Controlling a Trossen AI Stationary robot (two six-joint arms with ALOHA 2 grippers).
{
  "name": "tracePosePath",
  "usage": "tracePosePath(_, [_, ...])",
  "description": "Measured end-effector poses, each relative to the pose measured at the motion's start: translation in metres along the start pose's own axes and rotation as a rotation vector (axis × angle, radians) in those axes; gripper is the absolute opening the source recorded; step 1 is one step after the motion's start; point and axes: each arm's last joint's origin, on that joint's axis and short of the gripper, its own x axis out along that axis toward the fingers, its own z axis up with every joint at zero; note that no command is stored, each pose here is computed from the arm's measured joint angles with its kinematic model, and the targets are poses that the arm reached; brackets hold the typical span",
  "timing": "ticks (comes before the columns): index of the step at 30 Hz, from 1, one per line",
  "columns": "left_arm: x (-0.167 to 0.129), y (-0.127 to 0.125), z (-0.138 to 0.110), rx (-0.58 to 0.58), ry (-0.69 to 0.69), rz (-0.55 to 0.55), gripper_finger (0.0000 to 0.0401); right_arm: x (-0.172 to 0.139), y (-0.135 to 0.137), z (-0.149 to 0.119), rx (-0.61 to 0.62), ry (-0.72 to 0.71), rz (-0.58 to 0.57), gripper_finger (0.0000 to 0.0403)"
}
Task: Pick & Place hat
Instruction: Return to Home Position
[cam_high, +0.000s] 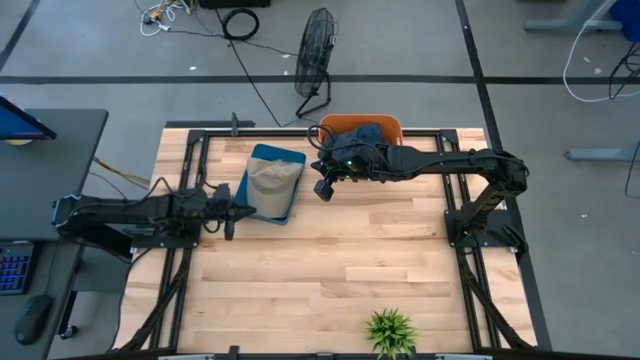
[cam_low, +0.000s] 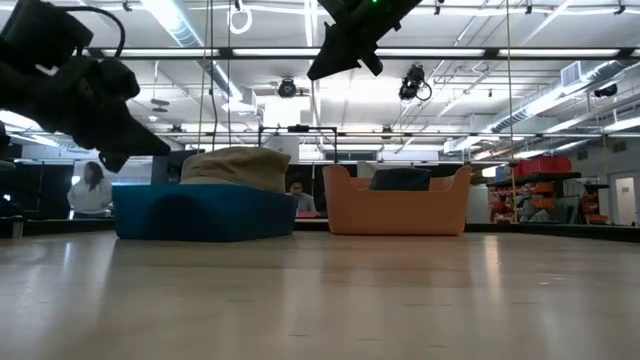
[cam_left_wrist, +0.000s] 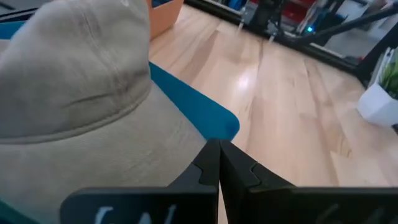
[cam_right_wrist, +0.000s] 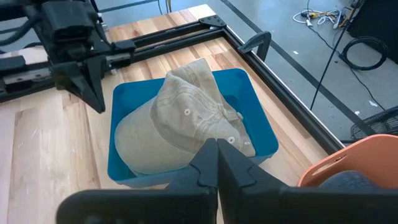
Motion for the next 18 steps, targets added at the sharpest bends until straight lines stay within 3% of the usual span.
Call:
tracePosePath(11, [0.0028,0.0023,-0.0082,0.059,-0.05,-0.031,0.0002,0.0,0.0,0.0,0.0,0.0,0.0,0.0])
tracePosePath(18, [0.0029,0.0027,-0.0083,-0.057,-0.046,-0.031,0.0014,0.0,0.0,0.0,0.0,0.0,0.0,0.0])
